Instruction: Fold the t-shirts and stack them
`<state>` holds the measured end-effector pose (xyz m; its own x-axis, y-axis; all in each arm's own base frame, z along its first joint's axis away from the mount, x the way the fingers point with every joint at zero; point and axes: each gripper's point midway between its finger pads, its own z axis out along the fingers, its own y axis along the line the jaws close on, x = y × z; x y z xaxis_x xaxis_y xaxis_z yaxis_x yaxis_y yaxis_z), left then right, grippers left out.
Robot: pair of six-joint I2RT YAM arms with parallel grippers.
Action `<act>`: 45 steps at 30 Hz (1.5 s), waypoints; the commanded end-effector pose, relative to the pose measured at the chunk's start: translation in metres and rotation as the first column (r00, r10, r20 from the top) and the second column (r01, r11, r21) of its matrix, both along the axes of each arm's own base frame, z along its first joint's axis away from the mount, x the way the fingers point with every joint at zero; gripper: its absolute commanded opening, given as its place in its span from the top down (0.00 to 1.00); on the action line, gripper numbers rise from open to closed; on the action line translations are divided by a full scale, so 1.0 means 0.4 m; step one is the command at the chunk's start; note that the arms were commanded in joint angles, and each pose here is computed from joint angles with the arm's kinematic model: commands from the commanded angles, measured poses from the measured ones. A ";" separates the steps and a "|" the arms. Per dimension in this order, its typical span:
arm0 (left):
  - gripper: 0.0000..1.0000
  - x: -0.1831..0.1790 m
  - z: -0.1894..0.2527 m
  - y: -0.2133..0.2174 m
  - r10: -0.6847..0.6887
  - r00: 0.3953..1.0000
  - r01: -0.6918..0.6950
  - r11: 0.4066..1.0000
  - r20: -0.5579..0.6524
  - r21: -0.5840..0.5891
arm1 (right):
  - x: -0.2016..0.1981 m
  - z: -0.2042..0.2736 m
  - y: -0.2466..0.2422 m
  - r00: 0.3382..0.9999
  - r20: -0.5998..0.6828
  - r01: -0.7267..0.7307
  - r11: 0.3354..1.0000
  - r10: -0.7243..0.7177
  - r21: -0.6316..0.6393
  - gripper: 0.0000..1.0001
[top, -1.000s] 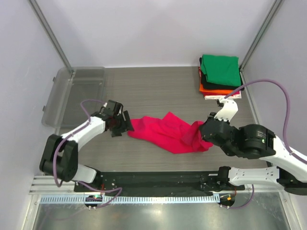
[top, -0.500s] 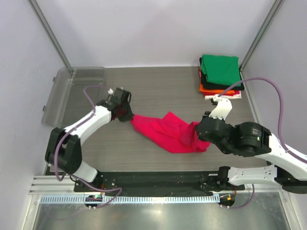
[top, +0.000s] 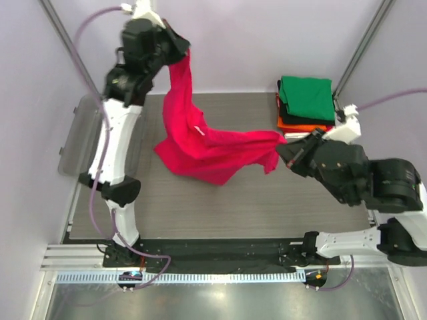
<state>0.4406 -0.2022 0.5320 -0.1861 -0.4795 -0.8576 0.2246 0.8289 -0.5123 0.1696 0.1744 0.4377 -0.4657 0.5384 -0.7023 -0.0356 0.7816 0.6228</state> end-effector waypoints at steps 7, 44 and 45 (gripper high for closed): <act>0.42 0.075 -0.767 -0.431 -0.397 0.671 0.495 0.869 -0.626 -0.021 | -0.047 -0.191 -0.147 0.983 -0.131 0.139 0.989 -0.131 0.056 0.99; 0.37 -0.056 -1.030 -0.046 0.015 0.678 0.270 0.925 -0.735 0.268 | 0.482 -0.652 -0.051 0.899 -0.435 -0.157 0.885 -0.056 -0.438 0.14; 0.37 -0.054 -1.035 -0.044 0.008 0.672 0.269 0.929 -0.740 0.255 | 0.507 -0.678 -0.052 0.891 -0.451 -0.172 0.882 -0.051 -0.440 0.16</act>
<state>0.4042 -0.2233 0.1242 -0.8612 -0.0844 -0.5013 0.0524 0.9661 -0.2527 0.3302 0.1292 0.1717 -0.7881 0.2486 -0.5630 0.2424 0.9662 0.0873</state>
